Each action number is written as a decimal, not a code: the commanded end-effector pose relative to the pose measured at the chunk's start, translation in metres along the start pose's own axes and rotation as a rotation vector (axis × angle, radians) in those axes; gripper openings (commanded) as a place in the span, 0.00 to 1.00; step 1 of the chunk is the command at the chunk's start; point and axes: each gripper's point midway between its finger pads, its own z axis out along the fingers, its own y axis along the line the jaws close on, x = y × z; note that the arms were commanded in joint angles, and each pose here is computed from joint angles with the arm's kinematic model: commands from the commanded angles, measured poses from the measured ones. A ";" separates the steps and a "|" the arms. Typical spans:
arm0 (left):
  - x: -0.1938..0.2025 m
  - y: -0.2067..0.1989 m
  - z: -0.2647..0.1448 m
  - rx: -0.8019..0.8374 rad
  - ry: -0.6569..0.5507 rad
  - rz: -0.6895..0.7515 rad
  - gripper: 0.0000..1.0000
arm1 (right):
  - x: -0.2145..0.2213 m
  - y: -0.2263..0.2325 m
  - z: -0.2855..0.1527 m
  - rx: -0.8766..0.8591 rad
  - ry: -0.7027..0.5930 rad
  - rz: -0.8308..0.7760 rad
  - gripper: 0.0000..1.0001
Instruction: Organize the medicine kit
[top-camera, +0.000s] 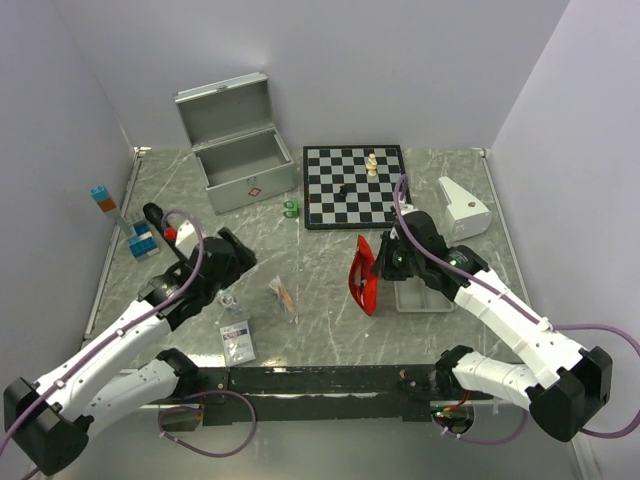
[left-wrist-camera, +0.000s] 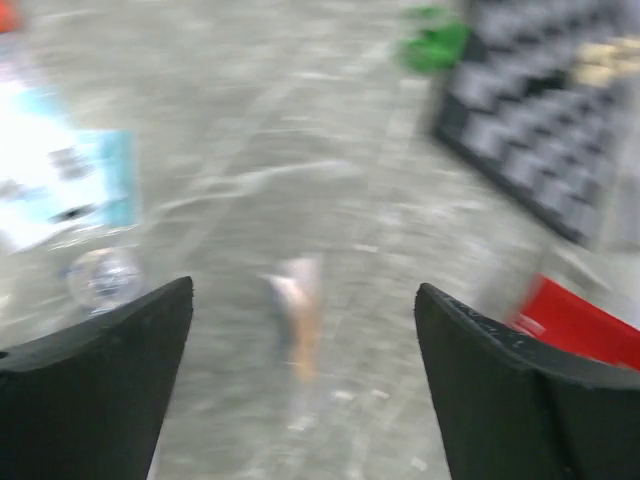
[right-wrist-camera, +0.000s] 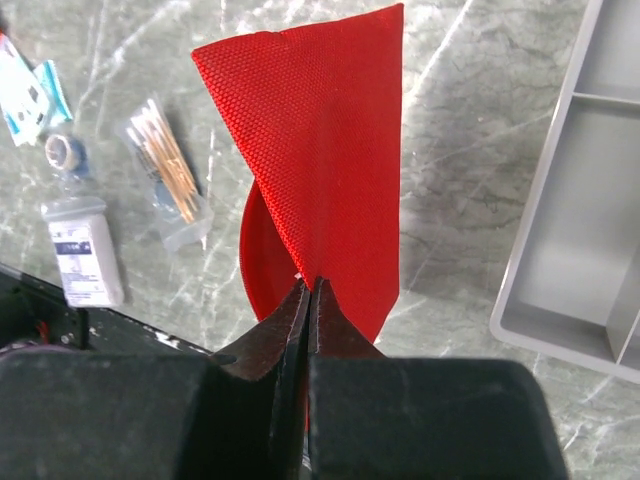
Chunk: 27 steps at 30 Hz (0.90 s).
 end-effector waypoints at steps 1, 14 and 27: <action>-0.002 0.070 0.004 -0.260 -0.040 -0.076 0.98 | -0.009 0.008 -0.001 -0.050 -0.054 -0.025 0.00; 0.008 0.136 0.057 -0.438 0.052 -0.276 0.91 | 0.003 0.012 0.012 -0.101 -0.027 -0.026 0.00; 0.019 0.156 0.084 -0.471 0.084 -0.277 0.76 | 0.005 0.010 0.014 -0.097 -0.028 -0.031 0.00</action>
